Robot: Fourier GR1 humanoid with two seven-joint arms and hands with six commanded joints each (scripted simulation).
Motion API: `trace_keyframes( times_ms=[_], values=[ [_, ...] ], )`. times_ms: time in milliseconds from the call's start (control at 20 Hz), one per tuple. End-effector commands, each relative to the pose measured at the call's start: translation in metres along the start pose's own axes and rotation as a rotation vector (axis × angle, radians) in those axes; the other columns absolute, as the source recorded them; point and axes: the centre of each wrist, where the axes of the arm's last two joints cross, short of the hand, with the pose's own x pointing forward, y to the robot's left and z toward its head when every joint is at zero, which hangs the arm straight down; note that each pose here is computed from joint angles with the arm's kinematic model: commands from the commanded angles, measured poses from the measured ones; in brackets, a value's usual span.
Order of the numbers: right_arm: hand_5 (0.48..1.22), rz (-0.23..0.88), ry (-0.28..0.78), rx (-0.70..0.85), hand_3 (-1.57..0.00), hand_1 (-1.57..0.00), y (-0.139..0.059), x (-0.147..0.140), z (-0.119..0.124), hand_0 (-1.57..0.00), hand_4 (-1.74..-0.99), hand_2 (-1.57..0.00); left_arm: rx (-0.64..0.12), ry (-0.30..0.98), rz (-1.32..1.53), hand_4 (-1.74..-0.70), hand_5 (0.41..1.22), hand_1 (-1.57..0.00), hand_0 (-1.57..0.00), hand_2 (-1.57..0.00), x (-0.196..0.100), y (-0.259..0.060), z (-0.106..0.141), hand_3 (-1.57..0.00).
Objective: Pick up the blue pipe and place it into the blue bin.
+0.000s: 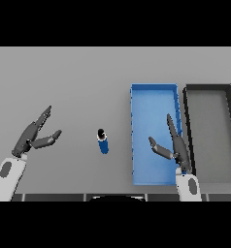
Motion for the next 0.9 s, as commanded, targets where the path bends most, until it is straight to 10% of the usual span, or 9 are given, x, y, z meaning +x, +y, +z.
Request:
trace_keyframes(
  times_ms=[0,350,850],
  values=[
    [0.598,0.004,-0.007,0.011,0.0,0.0,-0.002,0.0,0.004,0.0,-1.186,0.0,-0.045,-0.015,0.0,-1.09,0.596,0.0,0.0,0.0,0.001,-0.003,0.001,0.0],
    [0.612,0.005,-0.019,0.033,0.0,0.0,-0.001,-0.001,-0.001,0.0,-1.208,0.0,-0.316,-0.032,0.027,-1.16,0.497,0.0,0.0,0.0,0.01,-0.055,0.007,0.0],
    [0.622,-0.008,-0.004,0.025,0.0,0.0,0.002,0.002,0.004,0.0,-1.229,0.0,-0.384,-0.026,0.036,-1.21,0.468,0.0,0.0,0.0,0.0,-0.121,-0.017,0.0]
  ],
)
